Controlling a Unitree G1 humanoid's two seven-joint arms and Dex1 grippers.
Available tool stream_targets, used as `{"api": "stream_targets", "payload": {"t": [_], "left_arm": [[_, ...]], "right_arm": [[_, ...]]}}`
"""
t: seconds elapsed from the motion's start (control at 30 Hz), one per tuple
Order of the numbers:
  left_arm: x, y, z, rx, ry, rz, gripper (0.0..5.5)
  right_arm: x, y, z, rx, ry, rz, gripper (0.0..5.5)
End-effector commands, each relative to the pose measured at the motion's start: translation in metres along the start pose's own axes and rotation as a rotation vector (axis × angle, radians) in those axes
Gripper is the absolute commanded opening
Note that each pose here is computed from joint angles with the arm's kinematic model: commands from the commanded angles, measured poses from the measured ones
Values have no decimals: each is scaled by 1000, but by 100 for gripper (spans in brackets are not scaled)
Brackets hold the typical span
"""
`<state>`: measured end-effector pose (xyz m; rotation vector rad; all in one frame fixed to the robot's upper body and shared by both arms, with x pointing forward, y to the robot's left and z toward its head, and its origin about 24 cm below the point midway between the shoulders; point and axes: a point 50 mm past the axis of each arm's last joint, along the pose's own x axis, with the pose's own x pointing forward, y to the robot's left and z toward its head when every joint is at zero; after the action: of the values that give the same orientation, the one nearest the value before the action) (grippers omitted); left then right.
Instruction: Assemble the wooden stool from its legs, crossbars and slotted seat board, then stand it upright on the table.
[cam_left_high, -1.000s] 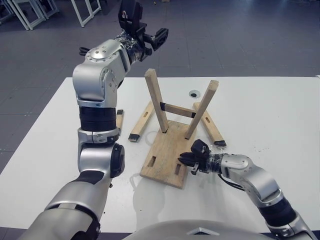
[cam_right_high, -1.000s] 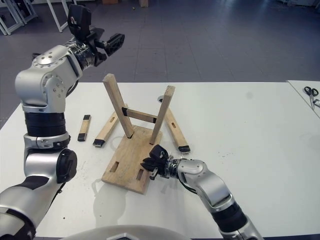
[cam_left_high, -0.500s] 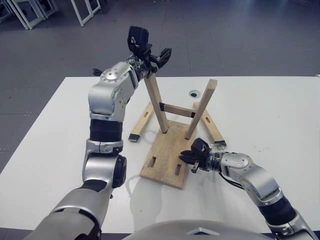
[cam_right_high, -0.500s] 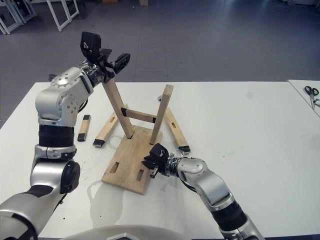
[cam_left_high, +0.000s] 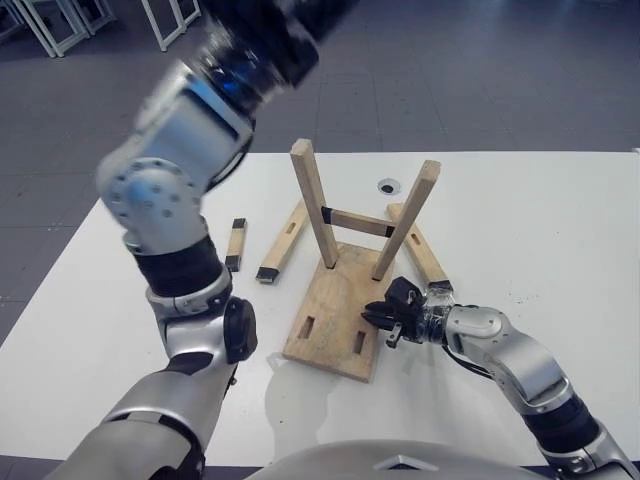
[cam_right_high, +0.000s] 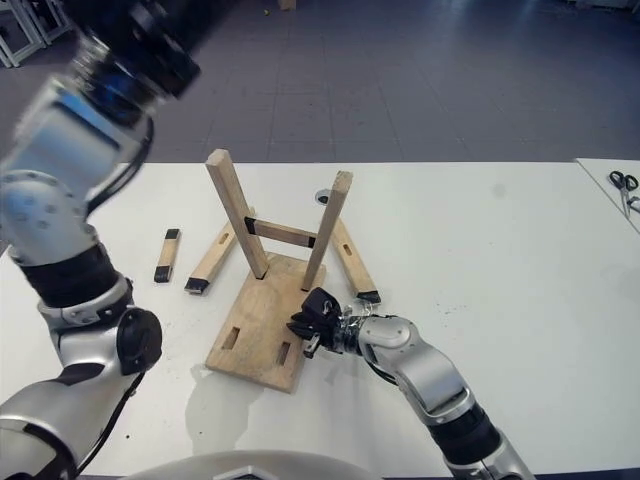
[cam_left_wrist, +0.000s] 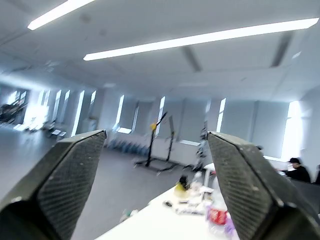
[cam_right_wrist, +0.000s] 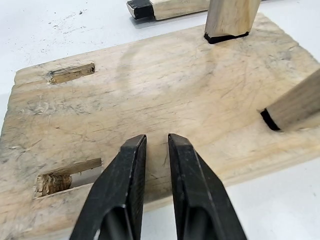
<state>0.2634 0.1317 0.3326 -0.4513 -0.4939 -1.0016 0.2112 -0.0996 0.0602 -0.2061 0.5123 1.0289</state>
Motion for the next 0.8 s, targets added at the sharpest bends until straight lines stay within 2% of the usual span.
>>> {"api": "stream_targets", "payload": {"t": [0.03,0.07,0.13,0.17,0.23,0.3,0.37,0.47,0.63,0.8], "left_arm": [[-118,-26,-64,5,639,69,376],[-151,-28,-82,-62,800,135,376],[-197,-23,-92,-118,959,270,376],[-217,-13,-92,-79,1023,371,376],[-254,4,-96,85,1287,470,376],[-281,-2,-113,197,1602,318,376],[-301,-1,-131,313,1776,173,376],[-301,4,-165,385,1782,50,376],[-265,2,-224,505,1615,-80,376],[-242,-34,-226,327,1562,-294,376]], "right_arm": [[-22,-11,-13,67,60,-104,79],[-29,-15,-10,84,41,-128,79],[-45,-24,-6,106,15,-172,79],[-53,-30,-4,103,15,-191,79],[-63,-40,-3,89,32,-225,79],[-62,-42,-2,76,46,-236,79],[-55,-39,0,67,43,-215,79],[-44,-36,4,52,41,-183,79],[-19,-32,10,5,49,-117,79],[0,-28,17,-10,29,-81,79]]}}
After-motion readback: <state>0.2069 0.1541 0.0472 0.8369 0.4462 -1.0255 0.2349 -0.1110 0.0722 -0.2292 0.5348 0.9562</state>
